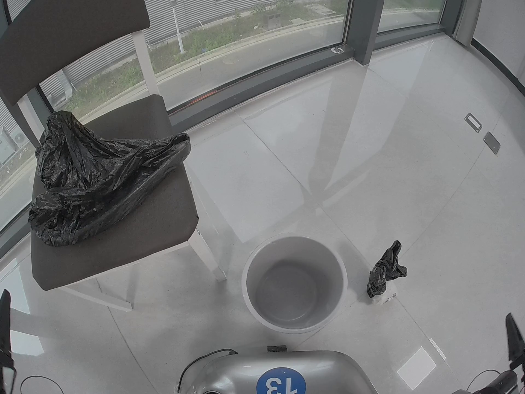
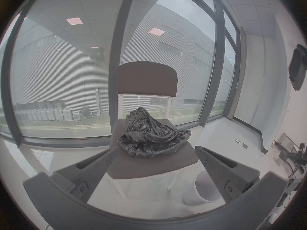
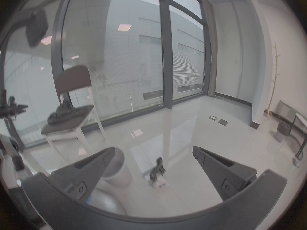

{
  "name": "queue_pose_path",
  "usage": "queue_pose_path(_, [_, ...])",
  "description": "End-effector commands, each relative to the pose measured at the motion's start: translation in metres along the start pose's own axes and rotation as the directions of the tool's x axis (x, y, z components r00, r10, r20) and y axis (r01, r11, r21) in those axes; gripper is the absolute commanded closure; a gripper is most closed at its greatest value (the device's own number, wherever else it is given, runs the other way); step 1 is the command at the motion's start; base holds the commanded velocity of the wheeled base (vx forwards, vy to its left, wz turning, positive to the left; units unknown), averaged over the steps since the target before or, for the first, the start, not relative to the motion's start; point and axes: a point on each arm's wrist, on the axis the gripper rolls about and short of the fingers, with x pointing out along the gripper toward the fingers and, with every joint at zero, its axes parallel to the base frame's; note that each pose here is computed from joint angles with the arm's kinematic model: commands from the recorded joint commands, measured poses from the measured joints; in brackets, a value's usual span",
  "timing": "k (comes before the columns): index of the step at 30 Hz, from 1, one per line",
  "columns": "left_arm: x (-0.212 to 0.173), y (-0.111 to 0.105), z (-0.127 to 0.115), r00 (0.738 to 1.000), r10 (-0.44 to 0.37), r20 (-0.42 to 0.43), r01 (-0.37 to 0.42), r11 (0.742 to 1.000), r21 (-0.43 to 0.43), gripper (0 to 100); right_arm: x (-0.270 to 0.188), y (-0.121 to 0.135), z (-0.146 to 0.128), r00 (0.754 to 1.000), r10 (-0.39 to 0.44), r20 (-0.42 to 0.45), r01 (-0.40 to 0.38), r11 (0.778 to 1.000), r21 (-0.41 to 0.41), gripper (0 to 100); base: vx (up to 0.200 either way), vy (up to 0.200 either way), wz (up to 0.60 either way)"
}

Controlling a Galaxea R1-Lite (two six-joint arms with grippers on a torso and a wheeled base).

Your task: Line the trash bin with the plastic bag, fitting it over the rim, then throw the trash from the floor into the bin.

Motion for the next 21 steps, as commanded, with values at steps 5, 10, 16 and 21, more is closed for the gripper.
queue_pose_path(5, [0.072, -0.023, 0.078, 0.989, -0.035, -0.146, 0.051, 0.993, 0.106, 0, 0.066, 0.007, 0.104, 0.966, 0.215, -0.145, -0.208, 0.976, 0.062, 0, 0.0, 0.0, 0.0])
queue_pose_path(10, [0.086, -0.025, 0.09, 0.983, 0.04, -0.179, -0.009, 0.986, 0.167, 0, 0.089, 0.009, 0.12, 0.938, 0.2, -0.283, -0.221, 0.974, -0.045, 0, 0.0, 0.0, 0.0])
queue_pose_path(16, [0.085, -0.023, 0.085, 0.97, 0.059, -0.238, -0.015, 0.983, 0.182, 0, 0.105, 0.014, 0.136, 0.906, 0.238, -0.351, -0.254, 0.967, 0.002, 0, 0.0, 0.0, 0.0])
queue_pose_path(21, [0.085, -0.021, 0.079, 0.951, 0.088, -0.296, -0.032, 0.981, 0.191, 0, 0.131, 0.023, 0.155, 0.9, 0.293, -0.324, -0.304, 0.952, 0.016, 0, 0.0, 0.0, 0.0])
